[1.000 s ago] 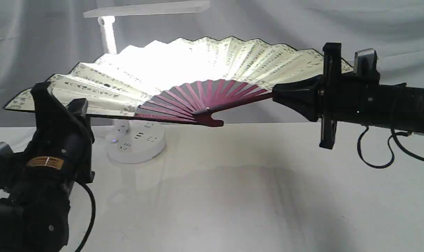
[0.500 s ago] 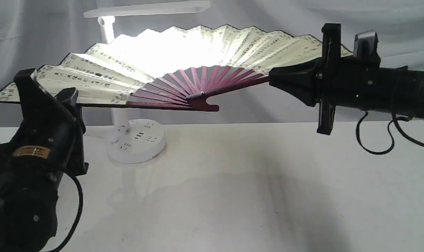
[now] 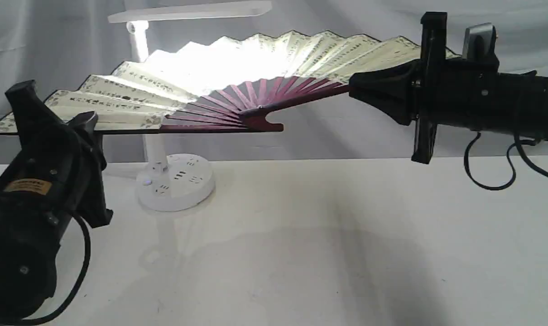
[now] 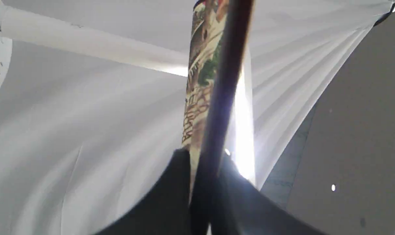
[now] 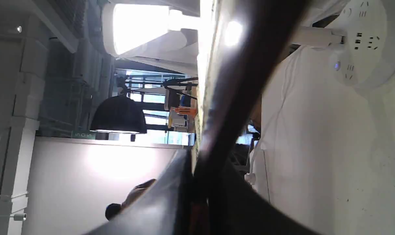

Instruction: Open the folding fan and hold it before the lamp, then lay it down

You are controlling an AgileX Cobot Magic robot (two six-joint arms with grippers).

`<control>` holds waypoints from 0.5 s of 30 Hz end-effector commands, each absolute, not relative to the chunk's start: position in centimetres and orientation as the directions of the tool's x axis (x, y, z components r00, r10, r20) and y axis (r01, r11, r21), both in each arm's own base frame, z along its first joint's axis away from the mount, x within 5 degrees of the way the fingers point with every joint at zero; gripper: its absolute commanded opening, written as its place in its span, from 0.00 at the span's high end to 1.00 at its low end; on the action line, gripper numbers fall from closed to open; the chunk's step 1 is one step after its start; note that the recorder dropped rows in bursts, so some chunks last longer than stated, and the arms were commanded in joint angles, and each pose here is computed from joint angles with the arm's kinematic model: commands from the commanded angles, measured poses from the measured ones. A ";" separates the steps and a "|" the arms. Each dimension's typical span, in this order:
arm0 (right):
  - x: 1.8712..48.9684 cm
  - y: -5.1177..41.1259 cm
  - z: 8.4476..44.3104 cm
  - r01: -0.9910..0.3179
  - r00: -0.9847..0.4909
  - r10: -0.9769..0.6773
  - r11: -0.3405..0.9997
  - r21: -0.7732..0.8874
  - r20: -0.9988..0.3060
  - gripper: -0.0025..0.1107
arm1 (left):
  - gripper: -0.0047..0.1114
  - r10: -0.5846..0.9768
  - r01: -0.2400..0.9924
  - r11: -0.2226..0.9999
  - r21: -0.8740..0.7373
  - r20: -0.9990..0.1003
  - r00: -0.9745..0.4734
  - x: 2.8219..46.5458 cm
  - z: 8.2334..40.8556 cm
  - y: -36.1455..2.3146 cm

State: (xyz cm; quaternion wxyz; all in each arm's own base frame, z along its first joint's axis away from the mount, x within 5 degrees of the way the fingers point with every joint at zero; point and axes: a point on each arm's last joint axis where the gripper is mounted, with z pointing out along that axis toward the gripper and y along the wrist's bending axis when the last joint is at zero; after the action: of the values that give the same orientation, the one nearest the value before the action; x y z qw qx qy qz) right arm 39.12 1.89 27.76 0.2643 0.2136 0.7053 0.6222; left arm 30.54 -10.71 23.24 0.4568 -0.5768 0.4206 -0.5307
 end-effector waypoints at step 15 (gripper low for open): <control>38.2 1.5 29.7 -0.087 -0.733 0.648 0.212 0.973 -0.207 0.98 | 0.96 -0.924 0.134 -0.337 -0.932 0.355 0.146 30.2 25.5 -9.3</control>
State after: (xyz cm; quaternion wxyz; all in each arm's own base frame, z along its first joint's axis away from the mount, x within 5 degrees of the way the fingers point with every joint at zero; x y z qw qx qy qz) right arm 38.16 2.02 30.00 0.2865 0.1960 0.7001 0.6240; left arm 30.23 -10.57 24.19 0.4561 -0.5740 0.4116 -0.5414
